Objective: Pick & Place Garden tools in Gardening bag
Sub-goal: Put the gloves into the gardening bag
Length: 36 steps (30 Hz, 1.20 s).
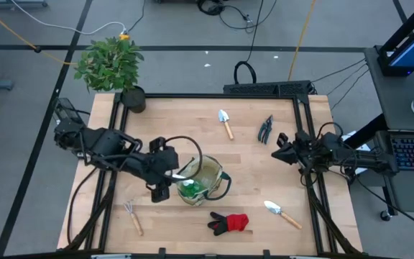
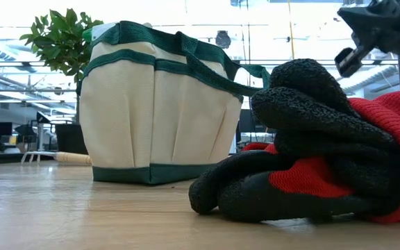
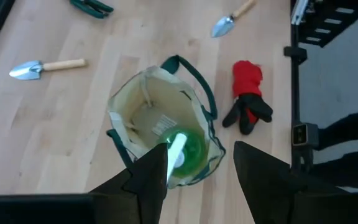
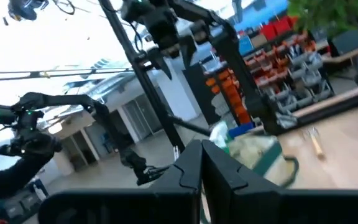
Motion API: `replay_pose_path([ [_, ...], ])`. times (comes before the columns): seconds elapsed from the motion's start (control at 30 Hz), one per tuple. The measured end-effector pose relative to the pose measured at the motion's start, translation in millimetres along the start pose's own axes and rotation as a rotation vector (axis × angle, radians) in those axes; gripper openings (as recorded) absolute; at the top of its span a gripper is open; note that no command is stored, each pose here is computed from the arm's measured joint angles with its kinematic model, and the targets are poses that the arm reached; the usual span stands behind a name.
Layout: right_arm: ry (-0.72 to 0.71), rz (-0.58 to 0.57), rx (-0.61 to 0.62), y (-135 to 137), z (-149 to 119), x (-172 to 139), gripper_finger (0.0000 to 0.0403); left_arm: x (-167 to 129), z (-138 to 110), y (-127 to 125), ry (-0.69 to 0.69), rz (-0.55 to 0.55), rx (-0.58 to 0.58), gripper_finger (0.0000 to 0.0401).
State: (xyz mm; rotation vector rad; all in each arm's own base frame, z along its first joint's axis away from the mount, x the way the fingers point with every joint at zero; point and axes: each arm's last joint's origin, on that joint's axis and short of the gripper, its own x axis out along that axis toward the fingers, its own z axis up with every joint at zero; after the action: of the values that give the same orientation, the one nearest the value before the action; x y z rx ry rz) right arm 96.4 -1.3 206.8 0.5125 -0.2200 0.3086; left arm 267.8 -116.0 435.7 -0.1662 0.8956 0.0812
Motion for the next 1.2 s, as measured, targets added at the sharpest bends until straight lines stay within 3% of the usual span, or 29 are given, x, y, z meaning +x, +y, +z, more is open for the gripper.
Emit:
replay_pose_path([
  [0.2, 0.070, 0.041, -0.023, 10.2, 11.7, 15.0, 0.0000, 15.8, 1.5, -1.9, -0.033, -0.032, 0.052, 0.0189],
  [0.37, 0.146, 0.066, -0.069, 18.4, 18.3, 35.9, 0.0000, 36.0, -12.6, 7.9, -0.038, -0.122, 0.064, 0.0189],
  [0.83, 0.350, 0.045, -0.175, 51.9, 36.2, 105.6, 0.0000, 33.6, -103.5, 60.5, -0.225, -0.215, 0.030, 0.0189],
  [1.2, 0.638, 0.012, -0.173, 84.5, 31.4, 151.8, 0.0000, 29.5, -164.0, 91.9, -0.361, -0.297, 0.054, 0.0189],
])
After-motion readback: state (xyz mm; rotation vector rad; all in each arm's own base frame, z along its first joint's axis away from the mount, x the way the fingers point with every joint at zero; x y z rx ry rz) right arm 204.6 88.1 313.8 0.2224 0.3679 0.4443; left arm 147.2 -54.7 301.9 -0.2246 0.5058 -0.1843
